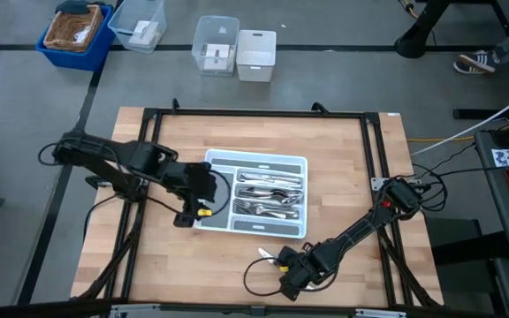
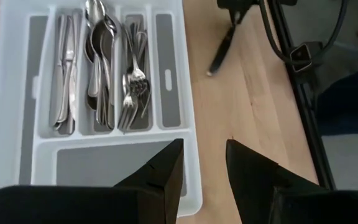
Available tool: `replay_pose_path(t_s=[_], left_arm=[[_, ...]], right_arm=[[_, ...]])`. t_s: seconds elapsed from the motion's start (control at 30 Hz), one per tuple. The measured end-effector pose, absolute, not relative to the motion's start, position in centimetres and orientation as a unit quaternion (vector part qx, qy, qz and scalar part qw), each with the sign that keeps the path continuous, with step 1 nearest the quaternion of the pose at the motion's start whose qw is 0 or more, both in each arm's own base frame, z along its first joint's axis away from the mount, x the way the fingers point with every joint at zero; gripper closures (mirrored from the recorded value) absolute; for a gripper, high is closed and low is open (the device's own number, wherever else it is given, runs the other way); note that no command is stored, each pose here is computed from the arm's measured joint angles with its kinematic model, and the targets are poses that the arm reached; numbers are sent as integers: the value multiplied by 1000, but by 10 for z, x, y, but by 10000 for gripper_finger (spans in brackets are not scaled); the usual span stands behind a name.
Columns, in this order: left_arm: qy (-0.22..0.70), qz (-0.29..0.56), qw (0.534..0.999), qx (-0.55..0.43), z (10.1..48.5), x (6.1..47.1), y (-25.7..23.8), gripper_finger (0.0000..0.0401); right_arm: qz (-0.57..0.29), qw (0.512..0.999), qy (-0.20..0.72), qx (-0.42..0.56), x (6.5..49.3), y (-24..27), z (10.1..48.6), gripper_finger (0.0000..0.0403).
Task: Sort silverware
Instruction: Put the knife into the organizer tray
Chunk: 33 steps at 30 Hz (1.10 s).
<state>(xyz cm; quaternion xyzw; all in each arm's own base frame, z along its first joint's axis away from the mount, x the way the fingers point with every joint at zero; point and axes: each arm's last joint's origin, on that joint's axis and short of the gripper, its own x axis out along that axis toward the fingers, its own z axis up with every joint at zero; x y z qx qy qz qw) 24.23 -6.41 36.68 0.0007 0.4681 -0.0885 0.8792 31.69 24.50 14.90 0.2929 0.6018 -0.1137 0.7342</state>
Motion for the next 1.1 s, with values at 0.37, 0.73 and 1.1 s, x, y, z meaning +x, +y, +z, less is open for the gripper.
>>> replay_pose_path(t_s=[0.37,0.73,1.1], left_arm=[[452,-74,889,-9,380,223,-58,290],[477,-63,877,-16,383,203,-53,290],[415,-20,909,-15,406,164,-39,290]], right_arm=[[-51,769,548,326,347,231,157,359],[39,818,485,308,392,197,187,359],[31,823,542,165,416,123,248,359]])
